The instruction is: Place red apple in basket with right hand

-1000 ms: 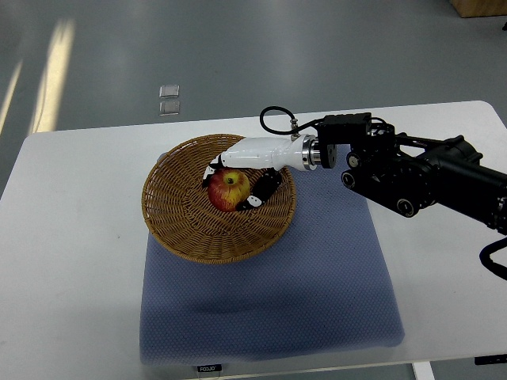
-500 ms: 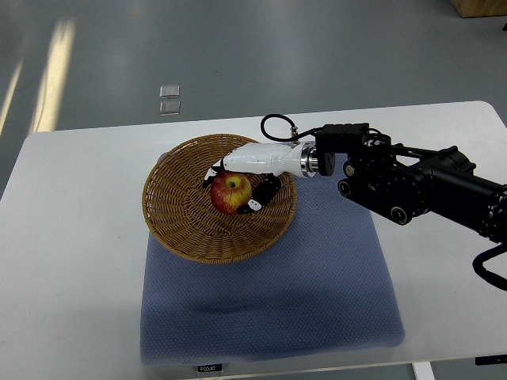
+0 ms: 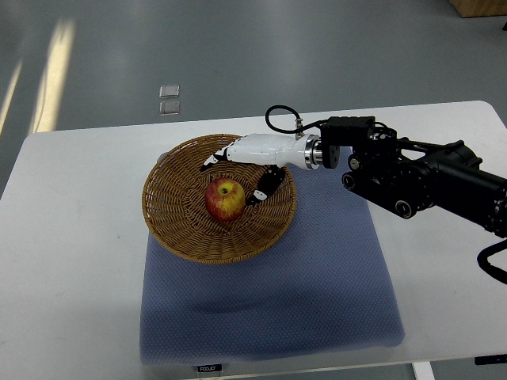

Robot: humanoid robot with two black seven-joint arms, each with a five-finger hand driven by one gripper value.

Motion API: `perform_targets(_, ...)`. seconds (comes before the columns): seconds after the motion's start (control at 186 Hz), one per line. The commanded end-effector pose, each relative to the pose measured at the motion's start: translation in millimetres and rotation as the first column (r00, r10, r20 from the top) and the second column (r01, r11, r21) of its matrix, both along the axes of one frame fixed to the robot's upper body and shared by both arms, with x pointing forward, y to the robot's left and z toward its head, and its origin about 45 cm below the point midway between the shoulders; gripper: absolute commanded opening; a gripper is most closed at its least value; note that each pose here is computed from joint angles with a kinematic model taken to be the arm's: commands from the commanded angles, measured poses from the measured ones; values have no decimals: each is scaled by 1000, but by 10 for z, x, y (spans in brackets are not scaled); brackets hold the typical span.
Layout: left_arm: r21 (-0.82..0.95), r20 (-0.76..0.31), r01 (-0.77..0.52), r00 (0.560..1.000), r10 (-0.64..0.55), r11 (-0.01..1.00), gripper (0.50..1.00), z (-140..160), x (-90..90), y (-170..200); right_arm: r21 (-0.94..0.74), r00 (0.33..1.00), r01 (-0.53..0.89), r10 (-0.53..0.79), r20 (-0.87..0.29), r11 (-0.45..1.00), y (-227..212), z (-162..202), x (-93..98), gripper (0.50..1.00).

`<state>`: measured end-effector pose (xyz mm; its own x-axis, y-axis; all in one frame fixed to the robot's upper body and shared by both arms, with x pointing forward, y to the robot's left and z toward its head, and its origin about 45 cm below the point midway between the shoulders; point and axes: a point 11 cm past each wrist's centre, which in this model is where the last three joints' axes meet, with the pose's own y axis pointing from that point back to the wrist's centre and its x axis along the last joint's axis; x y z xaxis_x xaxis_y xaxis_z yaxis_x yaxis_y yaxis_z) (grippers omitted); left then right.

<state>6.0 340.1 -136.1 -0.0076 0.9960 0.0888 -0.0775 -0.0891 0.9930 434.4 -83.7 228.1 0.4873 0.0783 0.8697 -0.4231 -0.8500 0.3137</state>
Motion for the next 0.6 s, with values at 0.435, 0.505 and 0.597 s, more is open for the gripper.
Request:
perform_targets(0.435,0,0,0,1000,0,1000,1000,0,-1,0,438,936,348,-328,-125,829,-987,842,527,913)
perform_targets(0.505,0,0,0,1000,0,1000,1000,0,-1,1,512,921,390,-342,-189,766,-1048,872,544,913)
perform_targets(0.597,0,0,0,1000,0,1000,1000,0,-1,1,621,885,465,-355,-302,631,-1200,912,580,913)
